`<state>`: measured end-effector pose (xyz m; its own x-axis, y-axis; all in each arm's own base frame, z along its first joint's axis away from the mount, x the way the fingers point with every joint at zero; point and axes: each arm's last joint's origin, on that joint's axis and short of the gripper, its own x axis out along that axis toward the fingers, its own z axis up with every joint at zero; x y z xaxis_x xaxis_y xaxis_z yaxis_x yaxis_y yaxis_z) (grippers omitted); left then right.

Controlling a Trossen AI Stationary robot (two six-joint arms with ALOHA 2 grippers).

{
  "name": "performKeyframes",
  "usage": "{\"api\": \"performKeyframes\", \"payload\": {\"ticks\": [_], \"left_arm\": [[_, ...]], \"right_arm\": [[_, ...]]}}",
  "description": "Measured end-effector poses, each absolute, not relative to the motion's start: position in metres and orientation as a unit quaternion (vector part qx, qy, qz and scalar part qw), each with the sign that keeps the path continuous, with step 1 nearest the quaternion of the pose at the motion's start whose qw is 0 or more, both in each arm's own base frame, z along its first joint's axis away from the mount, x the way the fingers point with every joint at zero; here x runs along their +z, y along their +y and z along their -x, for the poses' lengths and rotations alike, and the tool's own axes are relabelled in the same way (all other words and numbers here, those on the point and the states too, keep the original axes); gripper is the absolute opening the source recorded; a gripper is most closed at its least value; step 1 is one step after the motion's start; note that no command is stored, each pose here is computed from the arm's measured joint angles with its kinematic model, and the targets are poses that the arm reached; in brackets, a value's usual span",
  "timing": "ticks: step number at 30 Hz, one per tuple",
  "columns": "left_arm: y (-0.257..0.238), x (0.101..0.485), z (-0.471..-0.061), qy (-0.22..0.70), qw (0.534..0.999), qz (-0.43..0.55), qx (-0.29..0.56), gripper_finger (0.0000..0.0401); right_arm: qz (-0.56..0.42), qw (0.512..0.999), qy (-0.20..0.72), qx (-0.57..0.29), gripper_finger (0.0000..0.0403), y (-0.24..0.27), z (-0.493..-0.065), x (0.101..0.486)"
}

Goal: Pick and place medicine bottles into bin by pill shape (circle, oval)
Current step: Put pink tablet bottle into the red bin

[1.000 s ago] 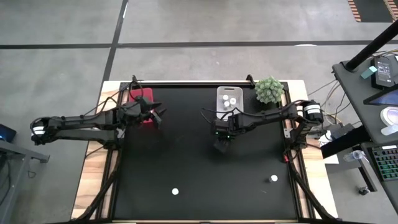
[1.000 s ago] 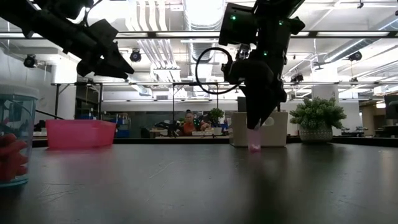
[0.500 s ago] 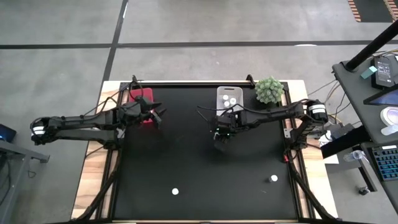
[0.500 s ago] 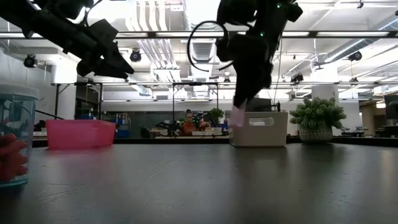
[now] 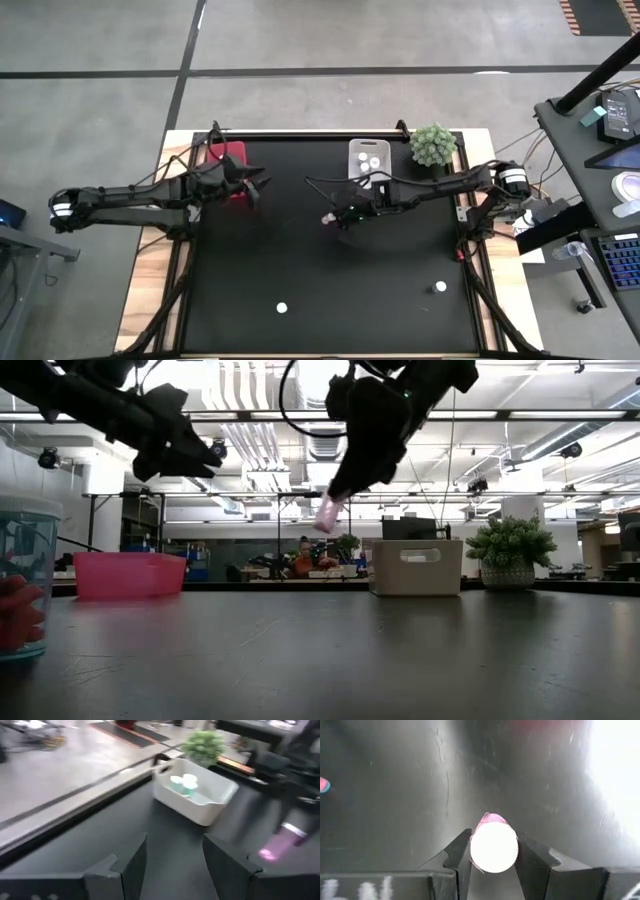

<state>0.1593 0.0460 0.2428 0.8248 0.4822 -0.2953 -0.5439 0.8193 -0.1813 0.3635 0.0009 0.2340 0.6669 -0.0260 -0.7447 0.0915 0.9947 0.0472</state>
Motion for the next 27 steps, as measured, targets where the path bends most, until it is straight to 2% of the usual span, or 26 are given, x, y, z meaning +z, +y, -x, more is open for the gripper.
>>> {"api": "performKeyframes", "payload": {"ticks": [12, 17, 27], "left_arm": [[0.030, 0.251, -0.167, 0.113, 0.984, 0.130, 0.040, 0.0176], [0.020, 0.244, -0.178, 0.134, 0.985, 0.104, 0.003, 0.0176], [0.014, 0.222, -0.220, 0.130, 0.989, 0.063, -0.029, 0.0176]], "right_arm": [[-0.015, 0.939, 0.344, -0.010, 0.0118, -0.002, -0.374, 0.251], [-0.033, 0.941, 0.334, 0.033, 0.0116, 0.001, -0.377, 0.260], [-0.029, 0.945, 0.323, 0.036, 0.0116, 0.001, -0.380, 0.270]]}}
